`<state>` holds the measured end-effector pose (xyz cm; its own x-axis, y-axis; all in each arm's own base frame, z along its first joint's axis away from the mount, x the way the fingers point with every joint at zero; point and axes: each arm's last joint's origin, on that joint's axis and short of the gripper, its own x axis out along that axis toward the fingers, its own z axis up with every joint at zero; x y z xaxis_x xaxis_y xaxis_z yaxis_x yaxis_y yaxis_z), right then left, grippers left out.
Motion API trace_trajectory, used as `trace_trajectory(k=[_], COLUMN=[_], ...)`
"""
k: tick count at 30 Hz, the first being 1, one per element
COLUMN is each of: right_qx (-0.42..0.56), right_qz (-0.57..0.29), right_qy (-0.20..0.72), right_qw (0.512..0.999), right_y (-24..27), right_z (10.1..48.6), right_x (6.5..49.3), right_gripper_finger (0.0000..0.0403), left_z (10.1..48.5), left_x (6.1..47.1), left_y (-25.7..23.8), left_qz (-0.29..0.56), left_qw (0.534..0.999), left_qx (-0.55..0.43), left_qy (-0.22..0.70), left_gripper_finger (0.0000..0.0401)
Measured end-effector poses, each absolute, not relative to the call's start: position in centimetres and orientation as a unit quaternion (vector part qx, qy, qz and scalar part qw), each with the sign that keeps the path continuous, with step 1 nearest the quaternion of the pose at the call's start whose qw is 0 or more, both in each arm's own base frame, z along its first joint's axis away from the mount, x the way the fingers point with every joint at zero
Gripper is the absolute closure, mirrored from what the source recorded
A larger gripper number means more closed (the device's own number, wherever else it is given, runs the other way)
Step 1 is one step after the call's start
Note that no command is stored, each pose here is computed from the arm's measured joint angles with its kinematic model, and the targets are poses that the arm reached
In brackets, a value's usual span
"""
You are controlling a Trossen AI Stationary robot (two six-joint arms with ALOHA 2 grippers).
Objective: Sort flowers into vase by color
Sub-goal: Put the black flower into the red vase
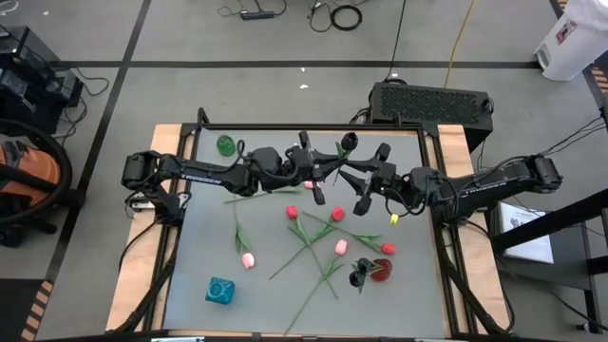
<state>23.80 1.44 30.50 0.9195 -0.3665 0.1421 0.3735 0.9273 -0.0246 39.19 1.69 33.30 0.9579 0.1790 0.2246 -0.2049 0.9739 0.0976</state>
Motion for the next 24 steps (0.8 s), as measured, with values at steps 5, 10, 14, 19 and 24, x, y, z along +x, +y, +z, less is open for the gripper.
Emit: trace_trajectory(k=[5,10,14,19,24], right_qx=[-0.019,-0.018,-0.018,-0.018,-0.018], right_qz=[-0.190,-0.190,-0.190,-0.189,-0.189], right_qy=[-0.071,-0.076,-0.075,-0.075,-0.073], right_qw=[0.979,0.979,0.979,0.979,0.979], right_y=[1.40,1.40,1.40,1.41,1.41], right_z=[30.56,30.65,30.64,30.64,30.60], right_x=[23.79,23.77,23.78,23.77,23.78], right_gripper_finger=[0.0282,0.0283,0.0297,0.0324,0.0354], left_z=[33.29,33.30,33.30,33.30,33.30], left_x=[39.19,39.20,39.21,39.22,39.22], left_y=[1.69,1.64,1.57,1.49,1.49], left_qz=[0.097,0.087,0.074,0.072,0.072], left_qw=[0.988,0.989,0.990,0.990,0.990], left_qx=[0.060,0.054,0.046,0.045,0.045], left_qy=[-0.108,-0.109,-0.110,-0.111,-0.111], left_gripper_finger=[0.0383,0.0383,0.0383,0.0383,0.0383])
